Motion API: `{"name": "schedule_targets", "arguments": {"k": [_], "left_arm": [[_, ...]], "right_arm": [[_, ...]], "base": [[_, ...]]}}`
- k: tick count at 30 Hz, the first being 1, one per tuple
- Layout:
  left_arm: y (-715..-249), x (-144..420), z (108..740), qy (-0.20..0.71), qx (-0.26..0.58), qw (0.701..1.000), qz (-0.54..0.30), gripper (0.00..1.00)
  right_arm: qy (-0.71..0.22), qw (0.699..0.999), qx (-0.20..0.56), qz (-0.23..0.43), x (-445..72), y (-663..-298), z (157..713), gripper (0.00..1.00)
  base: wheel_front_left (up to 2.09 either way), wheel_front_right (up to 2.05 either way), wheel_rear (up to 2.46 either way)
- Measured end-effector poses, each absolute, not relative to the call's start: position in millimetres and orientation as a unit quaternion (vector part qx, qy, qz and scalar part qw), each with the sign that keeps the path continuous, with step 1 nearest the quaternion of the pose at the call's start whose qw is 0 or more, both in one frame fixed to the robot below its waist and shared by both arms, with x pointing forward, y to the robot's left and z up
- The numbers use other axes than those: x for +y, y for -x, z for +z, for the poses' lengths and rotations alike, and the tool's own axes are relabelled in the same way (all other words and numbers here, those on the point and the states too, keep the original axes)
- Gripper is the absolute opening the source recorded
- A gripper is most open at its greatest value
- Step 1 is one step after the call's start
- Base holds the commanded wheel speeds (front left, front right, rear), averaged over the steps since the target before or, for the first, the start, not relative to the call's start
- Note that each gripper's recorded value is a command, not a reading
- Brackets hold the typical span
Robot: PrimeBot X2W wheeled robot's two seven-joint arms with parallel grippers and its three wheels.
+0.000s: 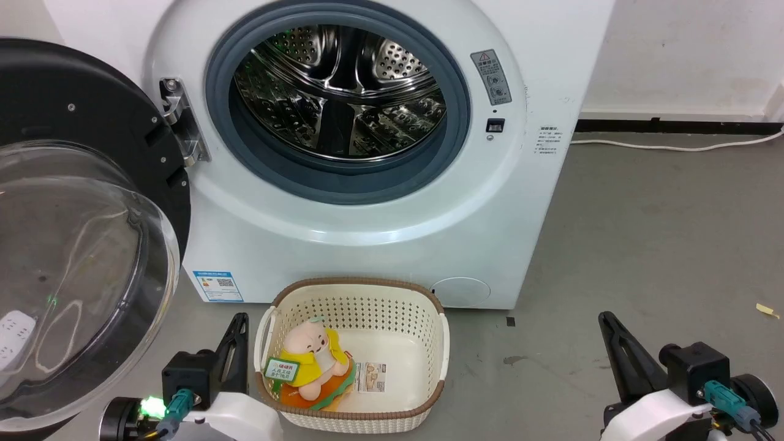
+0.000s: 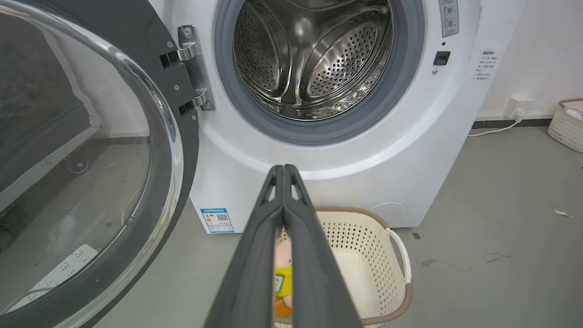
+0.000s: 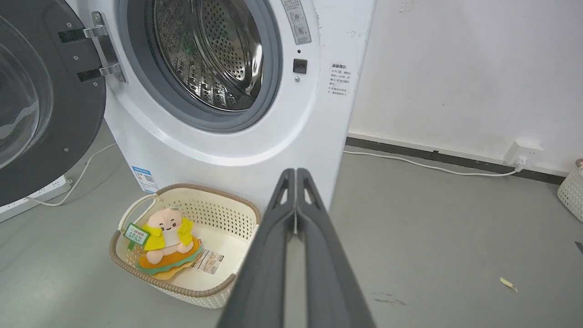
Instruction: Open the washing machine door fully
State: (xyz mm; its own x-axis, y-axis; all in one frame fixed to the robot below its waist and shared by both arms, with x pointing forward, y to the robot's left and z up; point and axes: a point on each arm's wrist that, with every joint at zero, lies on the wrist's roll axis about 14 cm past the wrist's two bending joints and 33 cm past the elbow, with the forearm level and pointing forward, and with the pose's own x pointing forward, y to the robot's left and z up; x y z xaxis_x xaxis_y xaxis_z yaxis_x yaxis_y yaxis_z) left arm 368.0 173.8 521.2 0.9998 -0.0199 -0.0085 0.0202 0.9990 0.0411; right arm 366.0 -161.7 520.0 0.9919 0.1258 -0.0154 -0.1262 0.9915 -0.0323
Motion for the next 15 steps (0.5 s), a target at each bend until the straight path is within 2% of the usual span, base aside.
{"name": "schedule_targets", "arguments": {"k": [15], "left_arm": [[-369.2, 177.7, 521.6, -0.024, 0.01, 1.0, -0.002, 0.0]], "right_arm": [[0.022, 0.998, 0.008, 0.064, -160.9, -368.9, 522.5, 0.0]], "base": [[0.0, 0.0, 0.0]]}}
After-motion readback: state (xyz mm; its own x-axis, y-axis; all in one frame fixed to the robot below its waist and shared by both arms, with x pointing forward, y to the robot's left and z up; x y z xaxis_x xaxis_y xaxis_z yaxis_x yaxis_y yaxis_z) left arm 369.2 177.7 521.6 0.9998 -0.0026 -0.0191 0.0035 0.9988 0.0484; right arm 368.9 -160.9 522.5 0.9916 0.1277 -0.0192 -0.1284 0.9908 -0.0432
